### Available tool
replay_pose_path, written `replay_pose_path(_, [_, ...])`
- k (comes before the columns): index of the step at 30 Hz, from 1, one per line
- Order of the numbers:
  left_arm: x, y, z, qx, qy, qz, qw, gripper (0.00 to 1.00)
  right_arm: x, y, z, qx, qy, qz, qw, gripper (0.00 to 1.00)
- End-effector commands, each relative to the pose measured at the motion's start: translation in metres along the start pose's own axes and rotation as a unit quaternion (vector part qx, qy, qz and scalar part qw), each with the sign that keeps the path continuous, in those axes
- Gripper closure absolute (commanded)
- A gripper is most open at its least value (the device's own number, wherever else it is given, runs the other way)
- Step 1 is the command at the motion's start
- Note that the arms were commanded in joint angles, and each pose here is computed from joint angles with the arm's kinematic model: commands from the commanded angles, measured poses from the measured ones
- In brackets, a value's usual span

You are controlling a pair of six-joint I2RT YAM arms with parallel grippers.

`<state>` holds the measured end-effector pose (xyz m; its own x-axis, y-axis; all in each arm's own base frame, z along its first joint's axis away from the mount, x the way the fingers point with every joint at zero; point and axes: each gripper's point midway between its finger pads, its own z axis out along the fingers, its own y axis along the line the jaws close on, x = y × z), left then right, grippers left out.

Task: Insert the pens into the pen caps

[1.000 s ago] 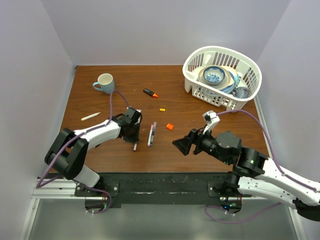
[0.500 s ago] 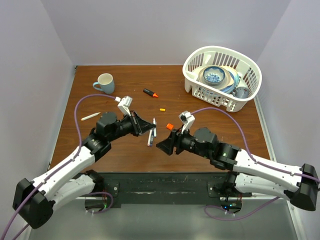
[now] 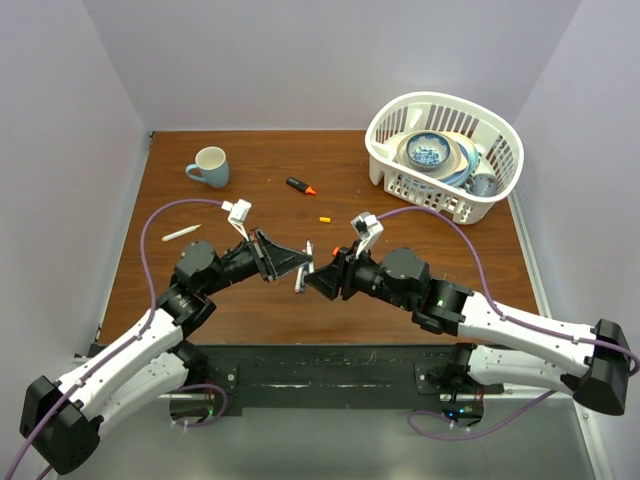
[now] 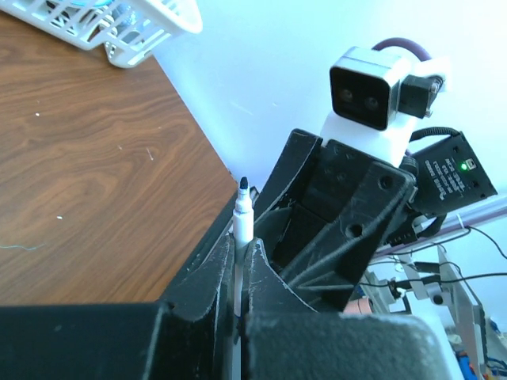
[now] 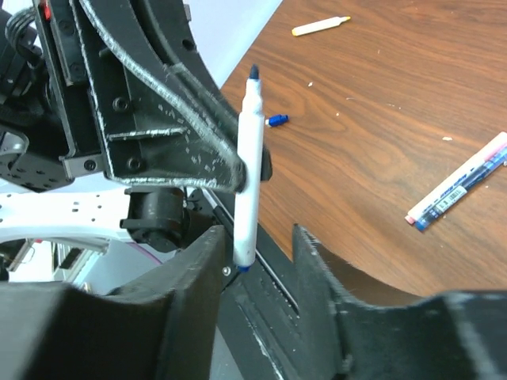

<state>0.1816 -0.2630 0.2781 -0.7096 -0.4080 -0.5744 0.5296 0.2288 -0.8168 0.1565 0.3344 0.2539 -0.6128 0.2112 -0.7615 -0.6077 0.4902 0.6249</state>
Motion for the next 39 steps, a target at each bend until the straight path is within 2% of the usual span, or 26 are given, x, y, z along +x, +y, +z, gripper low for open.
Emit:
replay_pose_path(1, [0.002, -0.018, -0.004, 0.048, 0.0, 0.009, 0.999, 1.0, -0.032, 0.026, 0.002, -0.038, -0.049, -0.003, 0.998, 0.65])
replay_pose_path(3, [0.005, -0.016, -0.005, 0.047, 0.0, 0.009, 0.999, 1.0, -0.032, 0.027, 0.003, -0.04, -0.049, -0.008, 0.998, 0.78])
replay_pose_path(4, [0.004, -0.015, -0.004, 0.048, -0.002, 0.01, 0.999, 1.0, -0.032, 0.027, 0.004, -0.04, -0.048, -0.01, 0.998, 0.92])
replay_pose_path(5, [0.004, -0.016, -0.004, 0.051, -0.001, 0.011, 0.999, 1.0, -0.031, 0.026, 0.005, -0.039, -0.047, -0.011, 0.998, 0.99])
replay_pose_path(7, [0.002, -0.016, -0.001, 0.045, 0.003, 0.016, 0.999, 0.99, -0.031, 0.025, 0.005, -0.037, -0.05, -0.01, 0.998, 1.0])
replay_pose_path(8, [0.0, -0.014, 0.0, 0.039, 0.001, 0.017, 0.999, 0.89, -0.033, 0.026, 0.004, -0.039, -0.053, -0.009, 0.998, 1.0])
replay_pose_path(9, [-0.003, -0.012, 0.002, 0.029, -0.002, 0.018, 0.999, 0.75, -0.033, 0.024, 0.003, -0.036, -0.055, -0.007, 0.998, 1.0])
replay_pose_path(10, [-0.004, -0.008, 0.002, 0.009, 0.0, 0.018, 1.0, 0.53, -0.035, 0.019, 0.001, -0.024, -0.062, -0.004, 0.998, 1.0])
replay_pose_path(13, [-0.017, 0.007, 0.0, -0.057, -0.017, 0.033, 0.998, 0.37, -0.036, -0.001, -0.005, 0.03, -0.066, -0.002, 0.997, 1.0])
replay_pose_path(15, [-0.031, 0.025, -0.003, -0.123, -0.045, 0.037, 0.991, 0.3, -0.03, -0.01, -0.011, 0.051, -0.054, -0.01, 0.997, 1.0])
replay_pose_path(16, [-0.033, 0.035, -0.007, -0.162, -0.044, 0.027, 0.985, 0.24, -0.03, -0.017, -0.013, 0.066, -0.059, -0.009, 0.996, 1.0])
replay_pose_path(18, [-0.05, 0.055, -0.014, -0.223, -0.078, 0.005, 0.972, 0.18, -0.031, -0.02, -0.022, 0.072, -0.064, -0.009, 0.995, 1.0])
replay_pose_path(20, [-0.057, 0.072, -0.019, -0.274, -0.089, -0.042, 0.957, 0.18, -0.031, -0.027, -0.029, 0.086, -0.068, -0.009, 0.994, 1.0])
replay_pose_path(23, [-0.066, 0.094, -0.027, -0.301, -0.103, -0.093, 0.943, 0.19, -0.034, -0.032, -0.042, 0.096, -0.076, -0.014, 0.992, 1.0])
replay_pose_path(26, [-0.067, 0.131, -0.047, -0.349, -0.14, -0.173, 0.91, 0.23, -0.034, -0.038, -0.054, 0.105, -0.078, -0.025, 0.991, 1.0])
replay_pose_path(31, [-0.045, 0.199, -0.092, -0.432, -0.201, -0.3, 0.826, 0.35, -0.035, -0.046, -0.073, 0.112, -0.092, -0.032, 0.989, 1.0])
replay_pose_path(32, [-0.047, 0.21, -0.104, -0.454, -0.226, -0.31, 0.804, 0.35, -0.034, -0.048, -0.076, 0.114, -0.094, -0.033, 0.988, 1.0])
replay_pose_path(34, [-0.043, 0.222, -0.118, -0.479, -0.248, -0.33, 0.774, 0.33, -0.031, -0.052, -0.08, 0.118, -0.097, -0.032, 0.988, 1.0])
replay_pose_path(36, [-0.055, 0.231, -0.134, -0.494, -0.292, -0.325, 0.752, 0.33, -0.032, -0.053, -0.084, 0.118, -0.099, -0.037, 0.987, 1.0])
replay_pose_path(38, [-0.067, 0.241, -0.156, -0.527, -0.336, -0.302, 0.72, 0.33, -0.033, -0.054, -0.083, 0.121, -0.096, -0.048, 0.987, 1.0])
replay_pose_path(39, [-0.066, 0.243, -0.168, -0.555, -0.342, -0.303, 0.695, 0.32, -0.034, -0.053, -0.083, 0.122, -0.095, -0.049, 0.987, 1.0])
